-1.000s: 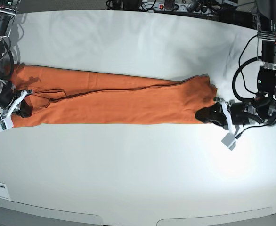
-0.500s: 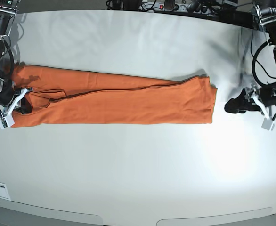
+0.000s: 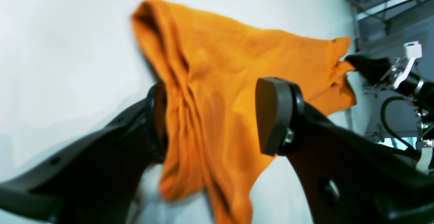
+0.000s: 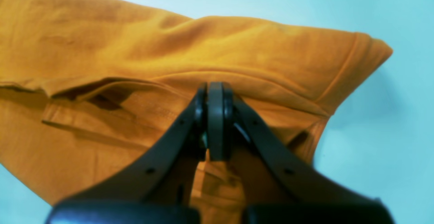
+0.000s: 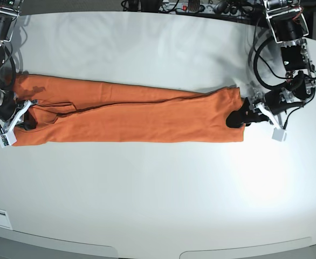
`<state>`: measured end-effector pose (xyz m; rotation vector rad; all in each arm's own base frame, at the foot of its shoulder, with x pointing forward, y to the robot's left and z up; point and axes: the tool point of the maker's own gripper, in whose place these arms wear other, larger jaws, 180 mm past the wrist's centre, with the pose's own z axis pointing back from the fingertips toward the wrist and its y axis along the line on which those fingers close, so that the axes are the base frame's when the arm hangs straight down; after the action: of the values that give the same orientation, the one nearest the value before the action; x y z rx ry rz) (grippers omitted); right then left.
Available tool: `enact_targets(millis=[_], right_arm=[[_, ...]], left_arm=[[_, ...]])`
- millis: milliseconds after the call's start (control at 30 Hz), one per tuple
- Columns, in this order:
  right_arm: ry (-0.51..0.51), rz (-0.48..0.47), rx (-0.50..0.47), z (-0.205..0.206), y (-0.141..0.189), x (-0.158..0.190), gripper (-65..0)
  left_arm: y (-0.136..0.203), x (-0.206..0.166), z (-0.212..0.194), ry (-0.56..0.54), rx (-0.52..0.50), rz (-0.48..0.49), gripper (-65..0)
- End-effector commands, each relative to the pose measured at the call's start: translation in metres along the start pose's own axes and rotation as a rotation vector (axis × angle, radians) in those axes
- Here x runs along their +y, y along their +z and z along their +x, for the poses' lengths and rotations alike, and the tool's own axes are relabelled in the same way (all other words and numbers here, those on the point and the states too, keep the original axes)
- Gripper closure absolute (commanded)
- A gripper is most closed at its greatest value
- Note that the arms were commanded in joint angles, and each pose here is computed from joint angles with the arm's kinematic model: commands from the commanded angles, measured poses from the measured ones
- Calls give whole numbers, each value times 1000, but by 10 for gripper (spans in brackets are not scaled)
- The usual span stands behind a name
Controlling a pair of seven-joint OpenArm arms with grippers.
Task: Fold the T-shirt properly
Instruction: 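Grasp the end of the folded strip with the left gripper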
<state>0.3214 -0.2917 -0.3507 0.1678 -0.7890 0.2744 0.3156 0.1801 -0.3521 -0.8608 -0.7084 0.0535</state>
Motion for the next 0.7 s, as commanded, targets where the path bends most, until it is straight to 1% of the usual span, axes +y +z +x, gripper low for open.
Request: enact_targets(millis=[0, 100, 233, 333, 633, 667], right_arm=[[23, -16, -50, 19, 8, -8, 0], [23, -16, -49, 19, 8, -8, 0], [23, -16, -43, 18, 8, -8, 0], [23, -16, -44, 18, 8, -8, 0], [21, -13, -41, 17, 8, -8, 0], [21, -13, -41, 17, 8, -8, 0]], left_arm=[[-2, 3, -5, 1, 33, 25, -377], [-10, -3, -10, 17, 30, 3, -377], [-14, -7, -10, 25, 21, -11, -377], [-16, -8, -12, 30, 22, -17, -361], [-33, -22, -24, 54, 33, -61, -359], [-36, -24, -26, 55, 38, -68, -349]])
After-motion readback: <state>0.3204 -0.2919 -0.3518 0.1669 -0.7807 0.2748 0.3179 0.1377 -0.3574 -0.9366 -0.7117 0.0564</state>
